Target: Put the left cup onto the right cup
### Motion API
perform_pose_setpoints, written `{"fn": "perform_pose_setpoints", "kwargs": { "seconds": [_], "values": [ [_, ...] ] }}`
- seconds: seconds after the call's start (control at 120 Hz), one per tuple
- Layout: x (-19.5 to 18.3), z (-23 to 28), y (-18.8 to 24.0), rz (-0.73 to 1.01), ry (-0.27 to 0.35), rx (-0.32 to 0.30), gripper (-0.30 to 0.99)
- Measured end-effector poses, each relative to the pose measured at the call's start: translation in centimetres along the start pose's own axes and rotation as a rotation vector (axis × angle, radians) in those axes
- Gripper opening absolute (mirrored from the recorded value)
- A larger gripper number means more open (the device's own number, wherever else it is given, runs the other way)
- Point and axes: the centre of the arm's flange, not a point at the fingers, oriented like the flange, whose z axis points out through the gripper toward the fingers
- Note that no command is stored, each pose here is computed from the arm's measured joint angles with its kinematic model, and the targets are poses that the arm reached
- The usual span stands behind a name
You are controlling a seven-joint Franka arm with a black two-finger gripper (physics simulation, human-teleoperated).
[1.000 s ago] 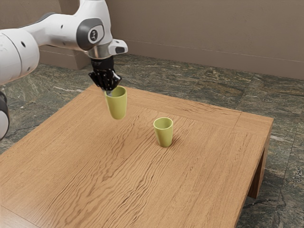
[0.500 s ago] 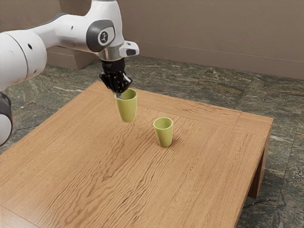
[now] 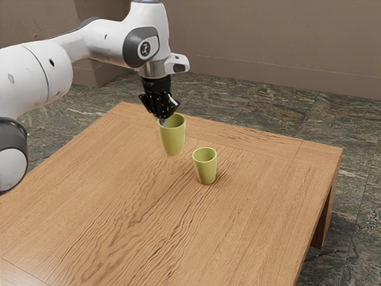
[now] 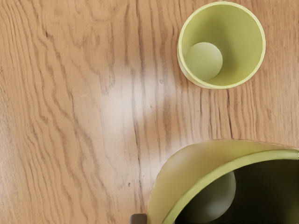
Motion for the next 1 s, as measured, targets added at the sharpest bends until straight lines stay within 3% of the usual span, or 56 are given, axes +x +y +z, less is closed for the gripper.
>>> {"fn": "perform_pose_setpoints", "kwargs": {
  "seconds": [1.0],
  "values": [
    [4.0,1.1,3.6,0.05,0.019,0.013,-0.09]
  ]
}}
